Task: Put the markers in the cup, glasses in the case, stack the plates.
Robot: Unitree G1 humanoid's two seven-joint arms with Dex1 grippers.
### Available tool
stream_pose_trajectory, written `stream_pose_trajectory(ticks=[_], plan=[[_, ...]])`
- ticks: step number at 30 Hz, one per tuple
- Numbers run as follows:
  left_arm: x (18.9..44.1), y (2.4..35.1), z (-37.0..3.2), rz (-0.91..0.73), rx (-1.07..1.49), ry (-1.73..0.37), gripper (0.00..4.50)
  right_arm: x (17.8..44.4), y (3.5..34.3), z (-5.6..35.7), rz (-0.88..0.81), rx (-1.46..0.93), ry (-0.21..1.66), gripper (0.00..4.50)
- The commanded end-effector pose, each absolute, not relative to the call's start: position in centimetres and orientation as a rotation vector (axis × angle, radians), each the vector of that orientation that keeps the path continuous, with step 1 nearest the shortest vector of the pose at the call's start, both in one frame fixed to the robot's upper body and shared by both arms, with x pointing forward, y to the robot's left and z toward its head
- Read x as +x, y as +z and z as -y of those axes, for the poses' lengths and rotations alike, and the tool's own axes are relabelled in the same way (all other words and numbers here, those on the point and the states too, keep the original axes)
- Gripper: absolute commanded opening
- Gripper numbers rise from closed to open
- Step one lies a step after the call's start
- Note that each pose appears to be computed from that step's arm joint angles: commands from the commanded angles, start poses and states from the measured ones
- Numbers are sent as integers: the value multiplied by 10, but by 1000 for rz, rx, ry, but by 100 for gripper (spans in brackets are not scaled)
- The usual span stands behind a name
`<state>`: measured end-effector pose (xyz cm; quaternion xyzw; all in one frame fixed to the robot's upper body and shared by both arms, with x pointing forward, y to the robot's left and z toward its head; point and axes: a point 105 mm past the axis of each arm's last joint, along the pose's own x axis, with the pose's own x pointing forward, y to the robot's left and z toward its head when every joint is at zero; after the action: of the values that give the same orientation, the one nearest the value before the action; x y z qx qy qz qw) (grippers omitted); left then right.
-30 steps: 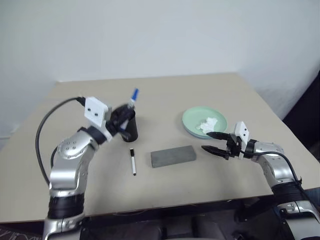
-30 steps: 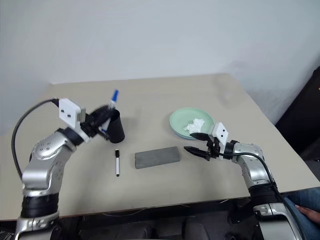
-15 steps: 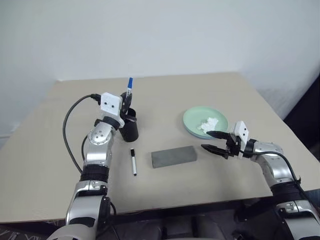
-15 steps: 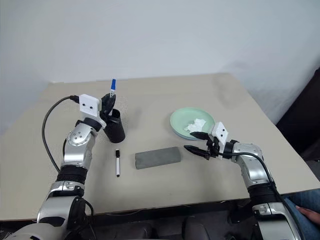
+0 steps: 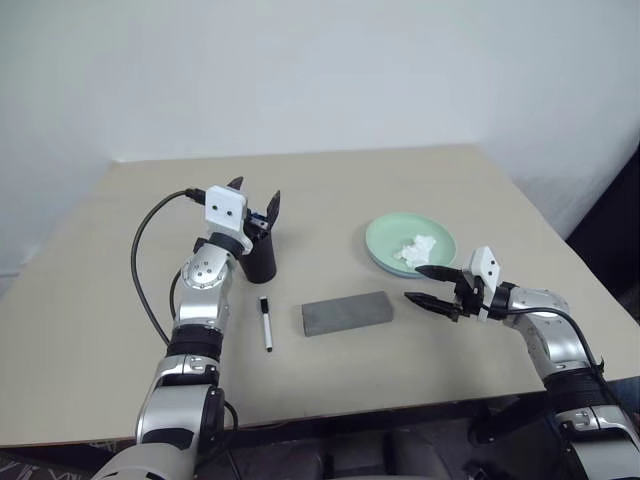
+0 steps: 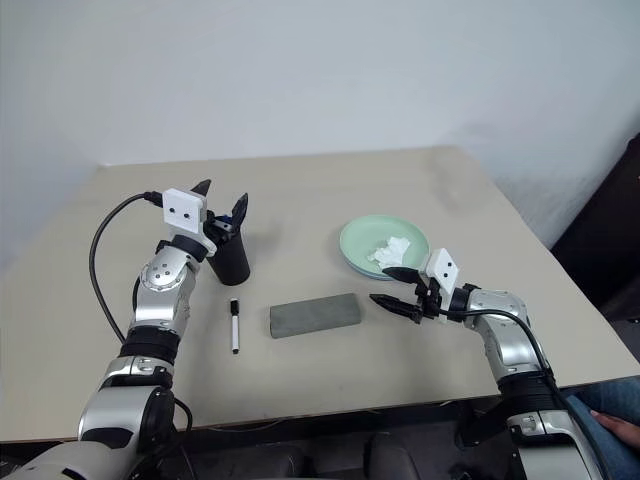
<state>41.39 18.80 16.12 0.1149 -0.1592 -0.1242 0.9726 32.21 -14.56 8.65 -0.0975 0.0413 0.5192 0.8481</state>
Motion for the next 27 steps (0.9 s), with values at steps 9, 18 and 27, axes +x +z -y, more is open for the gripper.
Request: stream_pose_trajectory(ticks=[9, 18, 27], plan=[[375, 246, -184, 433, 135, -343, 382, 329, 103, 143, -19, -251, 1113, 319], [333, 225, -190, 142, 116, -194, 382, 333, 100, 144, -45, -266, 1155, 319], [302, 170, -197, -178, 39, 8, 382, 342, 102, 132, -48, -266, 1222, 319]])
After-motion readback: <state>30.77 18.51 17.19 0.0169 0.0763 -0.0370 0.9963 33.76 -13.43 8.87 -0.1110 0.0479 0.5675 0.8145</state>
